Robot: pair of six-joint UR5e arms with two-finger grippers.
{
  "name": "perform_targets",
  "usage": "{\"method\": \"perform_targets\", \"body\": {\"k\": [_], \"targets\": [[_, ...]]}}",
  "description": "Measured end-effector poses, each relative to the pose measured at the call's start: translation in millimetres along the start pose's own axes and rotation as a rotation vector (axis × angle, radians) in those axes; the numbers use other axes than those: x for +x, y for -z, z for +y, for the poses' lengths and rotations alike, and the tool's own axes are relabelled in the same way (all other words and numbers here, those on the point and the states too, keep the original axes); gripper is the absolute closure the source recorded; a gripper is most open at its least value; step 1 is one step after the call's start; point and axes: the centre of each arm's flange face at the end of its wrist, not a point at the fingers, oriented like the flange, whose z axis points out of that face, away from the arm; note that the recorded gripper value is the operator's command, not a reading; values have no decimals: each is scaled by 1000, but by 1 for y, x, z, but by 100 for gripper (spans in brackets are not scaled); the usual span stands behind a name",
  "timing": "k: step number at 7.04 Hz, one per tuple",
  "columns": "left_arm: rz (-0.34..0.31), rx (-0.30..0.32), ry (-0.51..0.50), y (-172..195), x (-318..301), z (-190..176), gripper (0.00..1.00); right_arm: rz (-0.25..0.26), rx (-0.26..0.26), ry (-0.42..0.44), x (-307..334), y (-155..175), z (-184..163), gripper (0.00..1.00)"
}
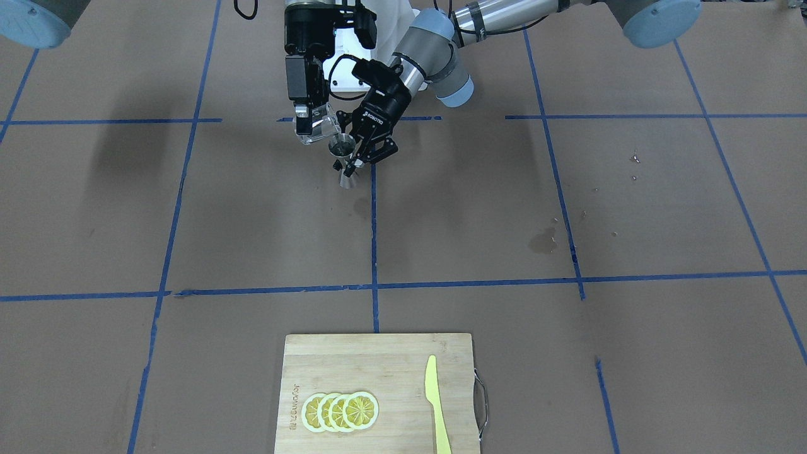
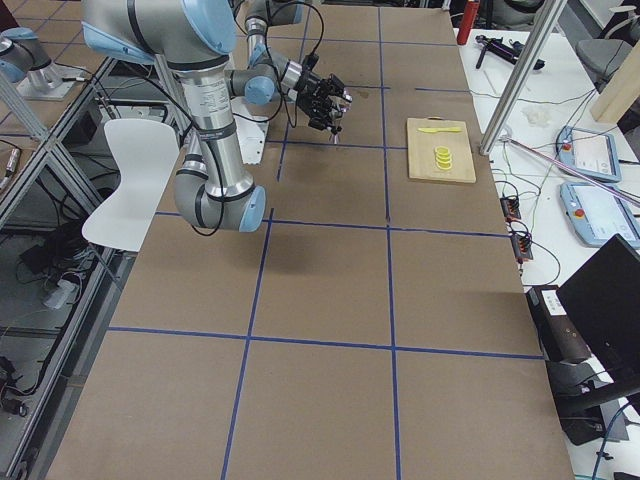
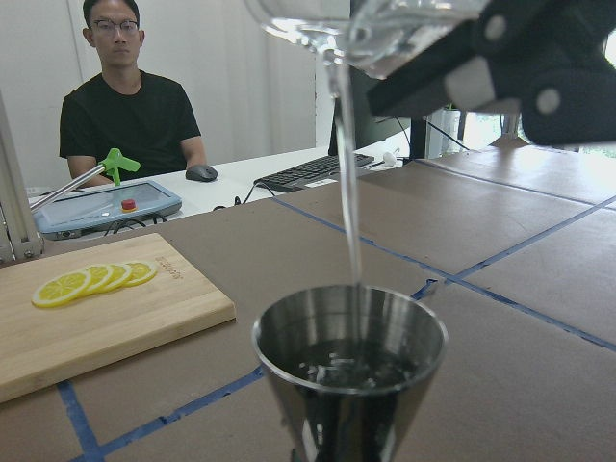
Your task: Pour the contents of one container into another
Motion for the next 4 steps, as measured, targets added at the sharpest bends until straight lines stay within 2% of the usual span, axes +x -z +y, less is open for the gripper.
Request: {"method": "perform_targets", "body": {"k": [4], "targets": [[-2, -1, -2, -4, 4, 0, 100, 3, 0, 43, 1, 1, 0, 100]]}}
